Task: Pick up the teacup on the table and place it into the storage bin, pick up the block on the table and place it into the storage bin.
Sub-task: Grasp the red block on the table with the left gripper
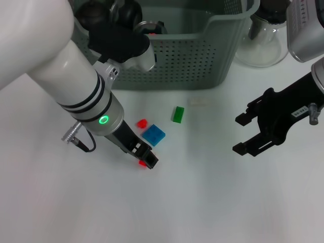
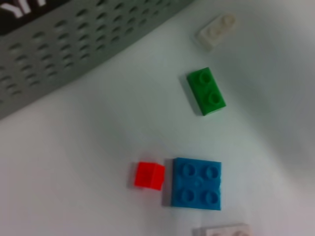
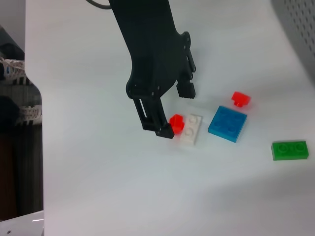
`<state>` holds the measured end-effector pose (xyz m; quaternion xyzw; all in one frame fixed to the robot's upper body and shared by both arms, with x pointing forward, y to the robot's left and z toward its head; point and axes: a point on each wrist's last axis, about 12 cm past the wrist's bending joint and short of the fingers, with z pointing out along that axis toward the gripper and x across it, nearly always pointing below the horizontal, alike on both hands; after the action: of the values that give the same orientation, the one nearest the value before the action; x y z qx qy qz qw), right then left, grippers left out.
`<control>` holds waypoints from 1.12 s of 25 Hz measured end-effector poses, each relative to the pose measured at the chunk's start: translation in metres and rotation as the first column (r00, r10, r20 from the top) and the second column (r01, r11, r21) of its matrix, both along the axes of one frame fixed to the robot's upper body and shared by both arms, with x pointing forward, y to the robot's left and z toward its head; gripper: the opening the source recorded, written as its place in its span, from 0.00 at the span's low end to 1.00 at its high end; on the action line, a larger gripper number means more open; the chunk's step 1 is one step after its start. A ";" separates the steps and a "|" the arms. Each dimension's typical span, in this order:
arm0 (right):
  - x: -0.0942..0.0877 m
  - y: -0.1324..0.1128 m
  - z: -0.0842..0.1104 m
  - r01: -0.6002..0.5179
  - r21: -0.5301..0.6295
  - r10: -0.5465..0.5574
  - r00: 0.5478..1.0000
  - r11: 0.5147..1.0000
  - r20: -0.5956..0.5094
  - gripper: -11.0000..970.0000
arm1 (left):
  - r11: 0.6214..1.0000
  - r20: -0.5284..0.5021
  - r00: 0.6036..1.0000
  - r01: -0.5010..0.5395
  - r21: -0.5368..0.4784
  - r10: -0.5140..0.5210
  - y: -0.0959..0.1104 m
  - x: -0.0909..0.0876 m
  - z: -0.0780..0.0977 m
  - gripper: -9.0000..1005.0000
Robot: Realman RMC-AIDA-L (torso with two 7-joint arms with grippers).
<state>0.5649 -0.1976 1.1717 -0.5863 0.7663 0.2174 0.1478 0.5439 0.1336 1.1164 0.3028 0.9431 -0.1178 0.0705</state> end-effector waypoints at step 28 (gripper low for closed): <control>0.005 0.003 0.003 0.012 0.008 -0.012 1.000 1.000 0.028 0.78 | 1.000 0.004 1.000 0.017 0.013 -0.017 -0.006 -0.003 -0.003 0.56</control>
<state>0.5698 -0.1943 1.1747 -0.5842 0.7667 0.2112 0.1622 0.5409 0.1278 1.1134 0.3116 0.9410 -0.1116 0.0697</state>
